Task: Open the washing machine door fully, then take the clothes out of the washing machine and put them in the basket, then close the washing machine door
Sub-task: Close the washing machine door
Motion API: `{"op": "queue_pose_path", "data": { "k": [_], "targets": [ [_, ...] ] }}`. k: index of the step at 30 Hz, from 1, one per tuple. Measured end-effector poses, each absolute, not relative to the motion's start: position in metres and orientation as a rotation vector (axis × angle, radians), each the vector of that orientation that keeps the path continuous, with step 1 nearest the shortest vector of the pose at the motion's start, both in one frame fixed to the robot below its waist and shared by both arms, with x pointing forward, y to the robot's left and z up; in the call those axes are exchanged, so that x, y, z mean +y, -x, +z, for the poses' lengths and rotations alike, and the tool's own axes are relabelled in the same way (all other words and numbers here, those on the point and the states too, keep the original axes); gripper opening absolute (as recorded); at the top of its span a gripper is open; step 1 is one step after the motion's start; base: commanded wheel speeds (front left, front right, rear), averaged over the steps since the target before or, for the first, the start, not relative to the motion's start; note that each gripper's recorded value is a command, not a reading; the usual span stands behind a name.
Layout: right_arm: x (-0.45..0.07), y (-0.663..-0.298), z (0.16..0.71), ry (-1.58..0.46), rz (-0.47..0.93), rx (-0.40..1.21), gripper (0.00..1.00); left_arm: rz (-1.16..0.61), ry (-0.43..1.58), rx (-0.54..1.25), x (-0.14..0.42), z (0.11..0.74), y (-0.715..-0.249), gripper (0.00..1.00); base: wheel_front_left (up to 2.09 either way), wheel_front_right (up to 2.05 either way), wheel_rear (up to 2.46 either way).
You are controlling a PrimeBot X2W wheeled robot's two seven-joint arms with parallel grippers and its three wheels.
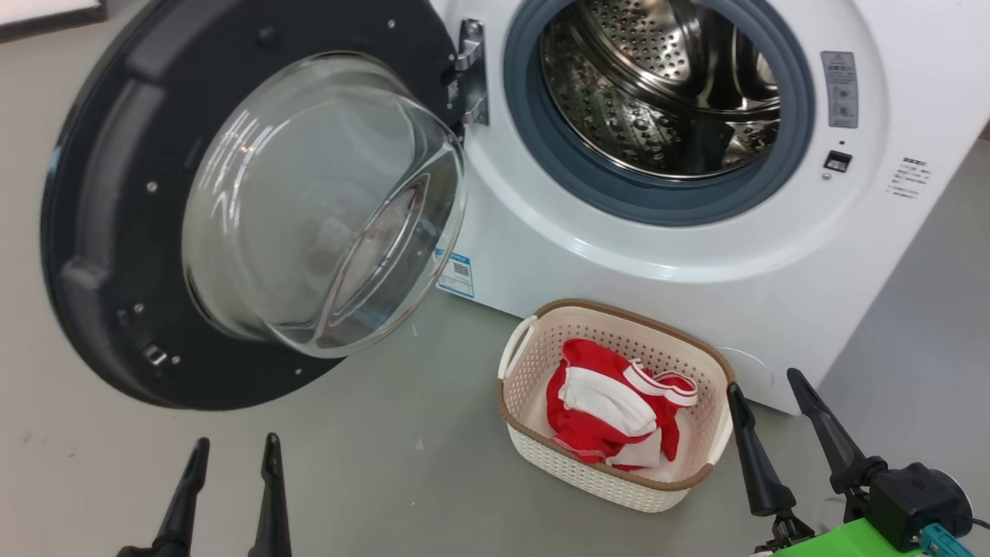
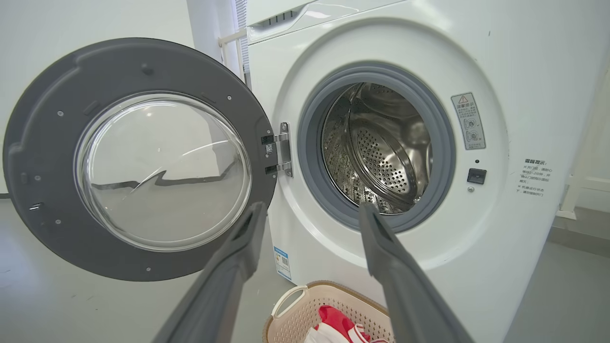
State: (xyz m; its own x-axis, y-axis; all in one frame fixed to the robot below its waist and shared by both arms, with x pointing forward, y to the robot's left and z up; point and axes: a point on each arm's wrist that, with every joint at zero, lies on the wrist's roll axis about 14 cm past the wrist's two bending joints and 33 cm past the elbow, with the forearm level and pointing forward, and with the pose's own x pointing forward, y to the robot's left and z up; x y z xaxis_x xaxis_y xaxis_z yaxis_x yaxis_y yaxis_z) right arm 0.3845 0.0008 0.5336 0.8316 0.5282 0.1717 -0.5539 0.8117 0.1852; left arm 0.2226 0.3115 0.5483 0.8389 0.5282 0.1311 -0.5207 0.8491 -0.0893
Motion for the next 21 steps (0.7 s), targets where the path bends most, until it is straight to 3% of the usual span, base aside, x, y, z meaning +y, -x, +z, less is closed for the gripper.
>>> {"op": "queue_pose_path", "data": {
  "k": [20, 21],
  "targets": [
    [0.033, -0.382, 0.527, -0.247, 0.672, -0.083, 1.00, 0.687, 0.029, -0.158, 0.332, 0.549, -0.197, 1.00, 0.00, 0.00, 0.00],
    [0.033, -0.382, 0.527, -0.246, 0.671, -0.083, 1.00, 0.688, 0.028, -0.163, 0.333, 0.550, -0.197, 0.95, 0.00, 0.00, 0.00]
  ]
}}
